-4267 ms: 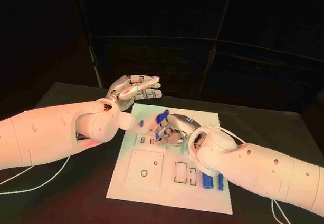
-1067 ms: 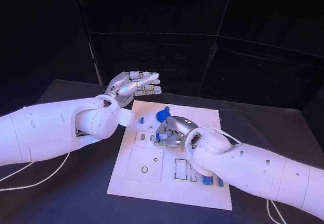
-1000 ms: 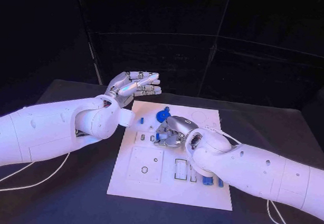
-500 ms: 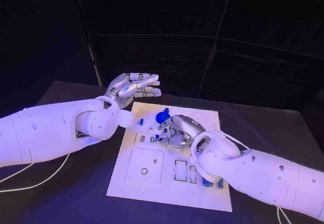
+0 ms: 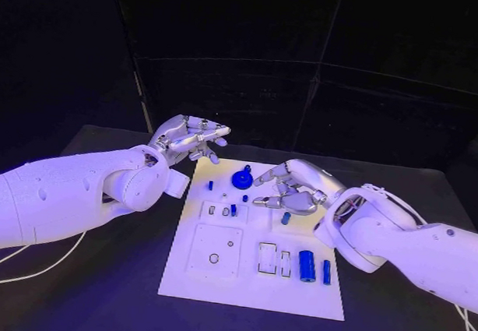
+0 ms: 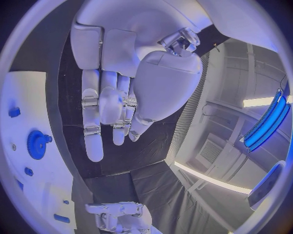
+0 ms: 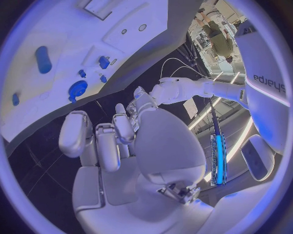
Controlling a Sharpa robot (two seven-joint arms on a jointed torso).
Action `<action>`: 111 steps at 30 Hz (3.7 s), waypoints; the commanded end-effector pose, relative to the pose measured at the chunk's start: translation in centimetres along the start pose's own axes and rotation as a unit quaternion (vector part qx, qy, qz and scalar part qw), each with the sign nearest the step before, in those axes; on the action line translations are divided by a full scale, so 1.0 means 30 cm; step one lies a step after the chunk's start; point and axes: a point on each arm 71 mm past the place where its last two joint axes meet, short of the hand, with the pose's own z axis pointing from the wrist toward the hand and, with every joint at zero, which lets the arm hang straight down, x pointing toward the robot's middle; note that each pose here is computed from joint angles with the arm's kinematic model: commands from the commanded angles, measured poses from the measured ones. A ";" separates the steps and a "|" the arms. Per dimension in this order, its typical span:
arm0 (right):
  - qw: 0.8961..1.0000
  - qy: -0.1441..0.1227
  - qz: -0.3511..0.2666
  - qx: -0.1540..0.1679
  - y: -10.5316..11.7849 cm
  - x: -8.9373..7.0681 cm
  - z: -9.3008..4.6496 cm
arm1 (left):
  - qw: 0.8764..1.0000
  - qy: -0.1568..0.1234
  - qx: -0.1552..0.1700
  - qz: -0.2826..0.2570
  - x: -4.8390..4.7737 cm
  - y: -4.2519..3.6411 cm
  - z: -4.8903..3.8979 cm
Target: Assemble the parts on the task board
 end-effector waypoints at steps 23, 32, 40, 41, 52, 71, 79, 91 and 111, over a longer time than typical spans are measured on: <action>0.992 -0.032 0.087 0.090 -0.143 -0.194 -0.039 | 0.826 0.159 -0.341 0.420 0.099 0.082 0.054; 0.991 -0.034 0.087 0.094 -0.143 -0.190 -0.025 | 0.802 0.186 -0.359 0.439 0.154 0.108 0.078; 0.991 -0.032 0.087 0.096 -0.142 -0.185 -0.015 | 0.796 0.195 -0.360 0.445 0.193 0.116 0.106; 0.991 -0.032 0.087 0.097 -0.143 -0.184 -0.014 | 0.796 0.196 -0.360 0.445 0.197 0.116 0.108; 0.991 -0.027 0.086 0.101 -0.148 -0.178 0.004 | 0.792 0.207 -0.358 0.449 0.234 0.115 0.131; 0.991 -0.018 0.087 0.100 -0.145 -0.168 0.015 | 0.777 0.218 -0.372 0.458 0.241 0.125 0.153; 0.991 -0.012 0.088 0.098 -0.142 -0.164 0.018 | 0.771 0.227 -0.377 0.461 0.243 0.130 0.156; 0.991 -0.005 0.090 0.095 -0.134 -0.157 0.019 | 0.765 0.233 -0.381 0.464 0.252 0.133 0.160; 0.992 0.000 0.089 0.091 -0.124 -0.150 0.025 | 0.754 0.248 -0.391 0.467 0.256 0.141 0.169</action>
